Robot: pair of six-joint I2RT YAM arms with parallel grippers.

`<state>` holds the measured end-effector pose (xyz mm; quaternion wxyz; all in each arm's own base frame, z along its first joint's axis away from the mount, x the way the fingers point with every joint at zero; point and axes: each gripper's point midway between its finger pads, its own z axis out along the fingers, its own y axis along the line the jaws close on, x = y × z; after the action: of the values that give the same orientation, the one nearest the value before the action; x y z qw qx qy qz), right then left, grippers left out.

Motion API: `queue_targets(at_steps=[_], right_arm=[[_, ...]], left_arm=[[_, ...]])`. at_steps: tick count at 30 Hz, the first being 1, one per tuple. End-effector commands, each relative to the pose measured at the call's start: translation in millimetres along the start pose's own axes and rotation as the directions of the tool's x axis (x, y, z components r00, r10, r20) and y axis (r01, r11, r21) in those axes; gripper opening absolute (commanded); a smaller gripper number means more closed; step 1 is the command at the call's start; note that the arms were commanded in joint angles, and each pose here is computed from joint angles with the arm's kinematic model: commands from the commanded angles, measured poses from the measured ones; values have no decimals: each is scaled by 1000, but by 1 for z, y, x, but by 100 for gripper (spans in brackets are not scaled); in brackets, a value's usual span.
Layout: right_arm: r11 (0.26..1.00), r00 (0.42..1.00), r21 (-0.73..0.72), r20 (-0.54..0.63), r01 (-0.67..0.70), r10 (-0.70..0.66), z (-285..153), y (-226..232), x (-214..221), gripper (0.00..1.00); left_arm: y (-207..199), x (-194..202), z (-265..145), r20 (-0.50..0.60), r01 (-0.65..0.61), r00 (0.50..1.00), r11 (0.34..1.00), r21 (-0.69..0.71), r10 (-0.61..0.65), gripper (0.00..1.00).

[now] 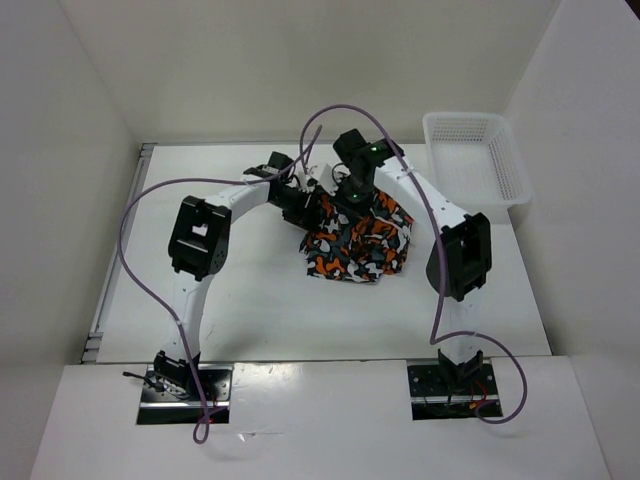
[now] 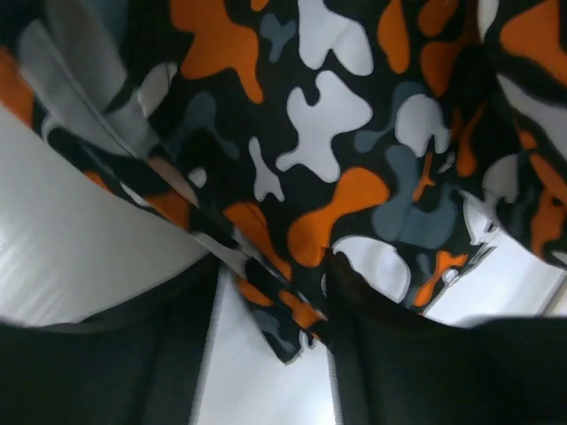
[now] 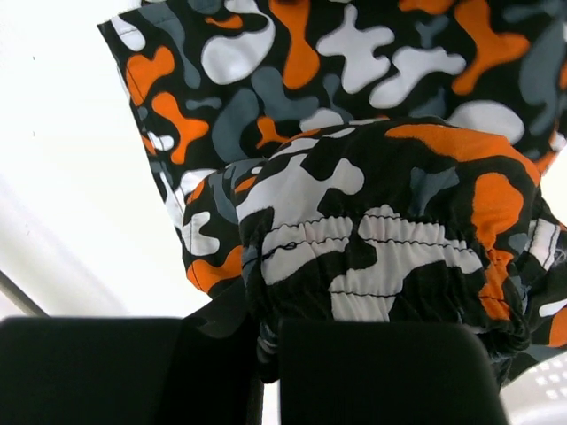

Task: Fold and stack the shorts
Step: Fold the shorts

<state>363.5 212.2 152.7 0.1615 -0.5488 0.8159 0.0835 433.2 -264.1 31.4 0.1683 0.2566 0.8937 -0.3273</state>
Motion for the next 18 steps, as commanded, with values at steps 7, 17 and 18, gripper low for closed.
queue_targets(at_steps=[7, 17, 18], right_arm=[[988, 990, 72, 27, 139, -141, 17, 12, -52, 14], [984, 919, 172, 379, 42, -105, -51, 21, -148, 62], [983, 910, 180, 402, 30, -101, -60, 22, -152, 62]], left_arm=[[1, 47, 36, -111, 77, 992, 991, 113, -65, 51], [39, 44, 14, -71, 127, 990, 991, 34, -125, 61], [46, 44, 11, -65, 134, 989, 991, 19, -133, 62]])
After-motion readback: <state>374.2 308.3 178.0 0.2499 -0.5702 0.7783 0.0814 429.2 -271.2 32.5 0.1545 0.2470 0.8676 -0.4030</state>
